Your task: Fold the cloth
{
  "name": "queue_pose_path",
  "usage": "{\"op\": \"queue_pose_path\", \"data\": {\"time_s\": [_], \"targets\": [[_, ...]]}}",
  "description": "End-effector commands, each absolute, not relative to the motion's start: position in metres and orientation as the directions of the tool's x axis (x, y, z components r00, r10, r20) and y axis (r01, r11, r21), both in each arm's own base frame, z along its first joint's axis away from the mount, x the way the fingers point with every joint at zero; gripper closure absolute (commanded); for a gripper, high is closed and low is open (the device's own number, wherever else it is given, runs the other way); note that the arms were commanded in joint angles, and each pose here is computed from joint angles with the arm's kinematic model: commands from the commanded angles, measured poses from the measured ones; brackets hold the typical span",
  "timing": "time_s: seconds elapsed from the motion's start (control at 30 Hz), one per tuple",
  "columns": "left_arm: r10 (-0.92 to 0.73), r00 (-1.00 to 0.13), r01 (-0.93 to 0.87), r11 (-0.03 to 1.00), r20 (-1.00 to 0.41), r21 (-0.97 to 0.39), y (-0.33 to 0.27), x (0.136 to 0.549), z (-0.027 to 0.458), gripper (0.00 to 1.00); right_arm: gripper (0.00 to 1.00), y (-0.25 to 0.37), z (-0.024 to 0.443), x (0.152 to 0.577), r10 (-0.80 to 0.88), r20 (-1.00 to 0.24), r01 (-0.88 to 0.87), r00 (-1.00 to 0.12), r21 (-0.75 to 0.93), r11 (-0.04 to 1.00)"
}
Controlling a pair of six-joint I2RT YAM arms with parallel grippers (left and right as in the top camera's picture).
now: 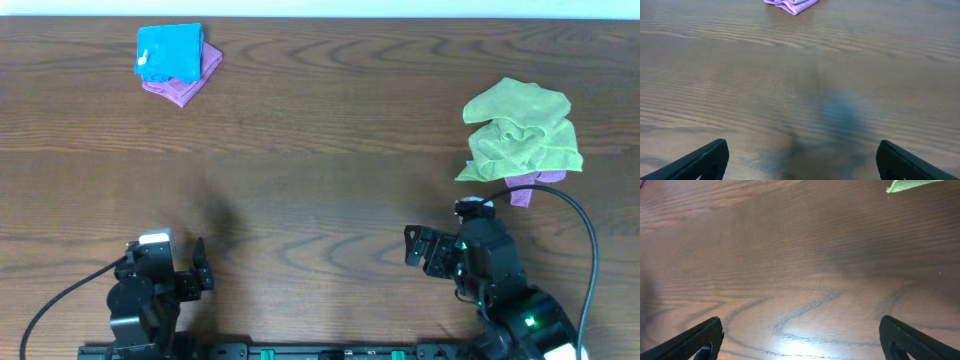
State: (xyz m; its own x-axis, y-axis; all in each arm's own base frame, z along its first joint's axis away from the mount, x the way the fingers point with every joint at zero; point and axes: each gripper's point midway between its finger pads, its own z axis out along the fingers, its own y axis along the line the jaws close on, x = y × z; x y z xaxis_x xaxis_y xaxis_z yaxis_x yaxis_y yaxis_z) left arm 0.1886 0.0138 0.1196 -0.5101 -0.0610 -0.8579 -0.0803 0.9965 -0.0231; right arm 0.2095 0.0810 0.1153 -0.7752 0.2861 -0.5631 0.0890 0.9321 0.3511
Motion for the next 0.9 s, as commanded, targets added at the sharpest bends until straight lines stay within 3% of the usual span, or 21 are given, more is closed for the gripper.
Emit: {"op": "queue_pose_path", "data": {"time_s": [0.0, 0.37, 0.87], "targets": [[-0.015, -0.510, -0.047, 0.999, -0.860, 0.010, 0.011, 0.187, 0.118, 0.05, 0.01, 0.079, 0.115, 0.210, 0.306, -0.560, 0.108, -0.770, 0.359, 0.927], [0.096, -0.555, 0.051, 0.995, -0.826, 0.081, 0.002, 0.179, 0.102, 0.05, 0.01, 0.080, 0.115, 0.210, 0.306, -0.559, 0.107, -0.770, 0.359, 0.927], [0.123, -0.608, 0.052, 0.992, -0.784, 0.116, 0.006, 0.175, 0.081, 0.05, 0.01, 0.080, 0.115, 0.210, 0.306, -0.559, 0.107, -0.770, 0.359, 0.927]]}}
